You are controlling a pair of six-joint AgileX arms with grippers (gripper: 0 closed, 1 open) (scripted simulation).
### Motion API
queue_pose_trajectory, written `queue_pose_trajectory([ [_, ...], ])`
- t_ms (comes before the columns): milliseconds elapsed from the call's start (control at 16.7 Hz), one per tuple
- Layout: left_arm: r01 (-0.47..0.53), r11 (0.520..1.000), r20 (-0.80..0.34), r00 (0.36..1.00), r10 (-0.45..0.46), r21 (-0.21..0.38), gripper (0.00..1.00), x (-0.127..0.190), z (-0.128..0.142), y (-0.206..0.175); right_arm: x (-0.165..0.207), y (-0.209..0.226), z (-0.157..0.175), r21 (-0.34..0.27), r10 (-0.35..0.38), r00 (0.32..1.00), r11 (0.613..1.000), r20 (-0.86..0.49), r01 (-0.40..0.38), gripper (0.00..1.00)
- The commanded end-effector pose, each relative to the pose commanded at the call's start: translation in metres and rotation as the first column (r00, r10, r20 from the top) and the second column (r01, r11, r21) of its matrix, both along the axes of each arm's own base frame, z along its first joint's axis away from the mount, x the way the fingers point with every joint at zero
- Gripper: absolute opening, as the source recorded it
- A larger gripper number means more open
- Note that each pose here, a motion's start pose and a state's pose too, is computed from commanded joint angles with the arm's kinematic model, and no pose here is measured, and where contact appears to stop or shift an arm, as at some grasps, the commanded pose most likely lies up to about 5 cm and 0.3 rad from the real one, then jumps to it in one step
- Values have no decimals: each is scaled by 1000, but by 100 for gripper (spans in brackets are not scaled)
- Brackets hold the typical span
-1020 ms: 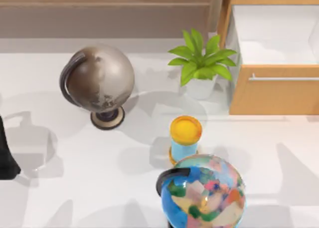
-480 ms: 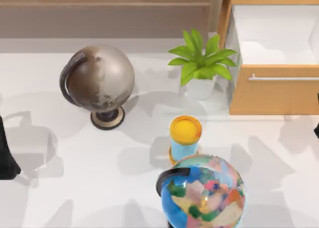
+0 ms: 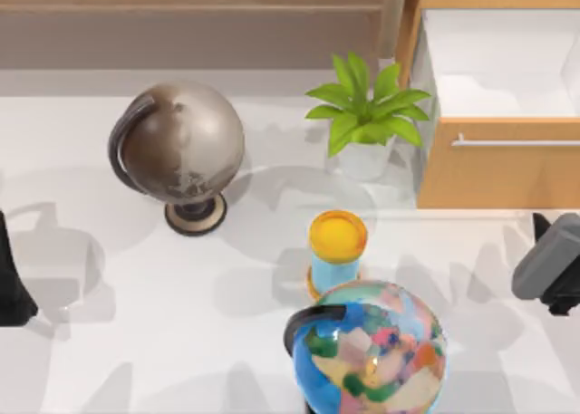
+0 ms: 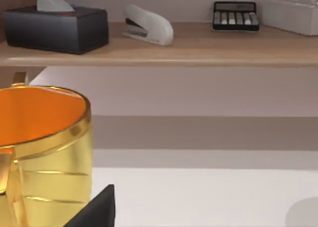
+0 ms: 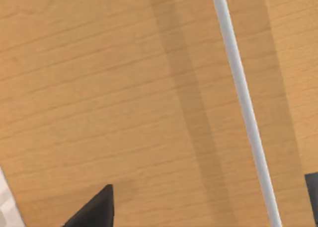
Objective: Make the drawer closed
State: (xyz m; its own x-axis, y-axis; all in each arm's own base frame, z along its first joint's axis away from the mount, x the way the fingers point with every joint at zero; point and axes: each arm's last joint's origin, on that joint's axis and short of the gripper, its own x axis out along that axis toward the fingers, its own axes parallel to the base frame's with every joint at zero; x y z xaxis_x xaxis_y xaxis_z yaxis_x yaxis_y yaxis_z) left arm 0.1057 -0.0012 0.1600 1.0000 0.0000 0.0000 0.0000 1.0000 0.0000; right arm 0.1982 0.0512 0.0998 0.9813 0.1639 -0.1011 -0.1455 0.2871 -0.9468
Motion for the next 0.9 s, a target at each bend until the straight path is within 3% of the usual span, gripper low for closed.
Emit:
queue_pose_trajectory([
  [180, 0, 1000, 0, 1000, 0, 0, 100, 0, 0, 0, 6, 11, -6, -152, -30, 998, 988, 50, 37, 100],
  [360, 0, 1000, 0, 1000, 0, 0, 100, 0, 0, 0, 18, 16, -8, -239, -91, 990, 964, 111, 115, 100],
  [600, 0, 1000, 0, 1000, 0, 0, 100, 0, 0, 0, 29, 20, -10, -285, -134, 980, 943, 144, 171, 100],
  [900, 0, 1000, 0, 1000, 0, 0, 100, 0, 0, 0, 29, 19, -12, -291, -138, 981, 941, 136, 172, 100],
])
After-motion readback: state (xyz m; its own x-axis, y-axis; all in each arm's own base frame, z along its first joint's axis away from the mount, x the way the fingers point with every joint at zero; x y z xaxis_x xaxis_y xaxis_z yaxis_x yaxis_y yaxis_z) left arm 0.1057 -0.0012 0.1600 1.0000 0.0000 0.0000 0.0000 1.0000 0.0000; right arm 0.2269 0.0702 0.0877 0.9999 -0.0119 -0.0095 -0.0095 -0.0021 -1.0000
